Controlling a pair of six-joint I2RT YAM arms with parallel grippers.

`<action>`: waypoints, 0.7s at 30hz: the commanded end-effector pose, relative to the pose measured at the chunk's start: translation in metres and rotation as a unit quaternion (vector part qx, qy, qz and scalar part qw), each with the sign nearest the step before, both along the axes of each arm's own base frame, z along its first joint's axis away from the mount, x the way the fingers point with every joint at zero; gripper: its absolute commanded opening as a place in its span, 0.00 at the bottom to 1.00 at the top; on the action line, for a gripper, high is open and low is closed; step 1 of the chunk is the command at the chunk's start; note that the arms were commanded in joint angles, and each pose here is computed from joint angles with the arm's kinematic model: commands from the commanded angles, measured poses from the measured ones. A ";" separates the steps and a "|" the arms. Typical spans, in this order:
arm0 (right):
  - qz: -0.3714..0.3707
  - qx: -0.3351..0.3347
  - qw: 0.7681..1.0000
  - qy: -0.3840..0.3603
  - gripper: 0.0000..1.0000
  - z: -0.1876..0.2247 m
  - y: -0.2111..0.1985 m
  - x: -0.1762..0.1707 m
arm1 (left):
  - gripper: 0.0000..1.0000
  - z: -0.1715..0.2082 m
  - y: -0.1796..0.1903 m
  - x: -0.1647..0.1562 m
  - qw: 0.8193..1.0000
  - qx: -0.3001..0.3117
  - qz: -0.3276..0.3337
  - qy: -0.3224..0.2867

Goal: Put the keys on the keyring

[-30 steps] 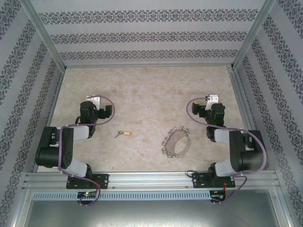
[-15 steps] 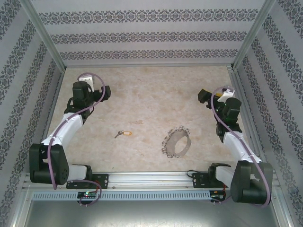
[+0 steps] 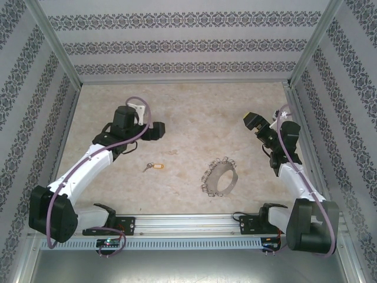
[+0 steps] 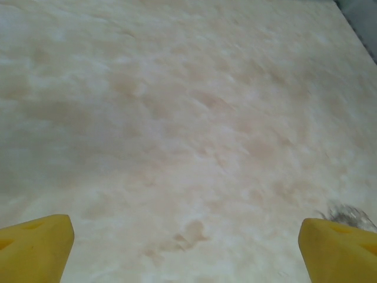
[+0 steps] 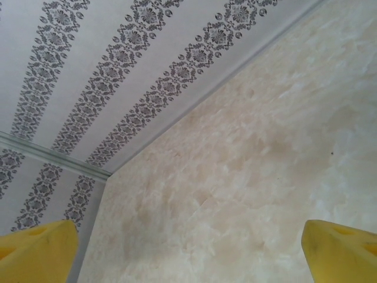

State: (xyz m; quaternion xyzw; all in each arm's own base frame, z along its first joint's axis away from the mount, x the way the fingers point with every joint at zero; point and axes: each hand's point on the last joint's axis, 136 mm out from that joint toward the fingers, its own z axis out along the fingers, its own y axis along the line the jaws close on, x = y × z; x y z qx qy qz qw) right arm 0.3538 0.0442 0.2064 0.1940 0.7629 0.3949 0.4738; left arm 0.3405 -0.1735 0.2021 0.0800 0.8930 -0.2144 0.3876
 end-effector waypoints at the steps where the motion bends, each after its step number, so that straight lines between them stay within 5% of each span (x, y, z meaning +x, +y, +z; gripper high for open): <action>1: -0.011 -0.005 0.998 0.060 0.95 -0.026 -0.004 -0.014 | 0.95 0.004 -0.035 -0.017 0.998 0.006 -0.061 0.020; 13: -0.066 -0.060 0.976 0.201 0.98 -0.071 -0.028 -0.027 | 0.75 -0.033 -0.178 -0.068 0.969 0.024 -0.238 0.060; 21: -0.106 -0.051 0.967 0.224 0.98 -0.064 -0.042 -0.028 | 0.55 -0.057 -0.258 -0.096 0.941 -0.004 -0.326 0.090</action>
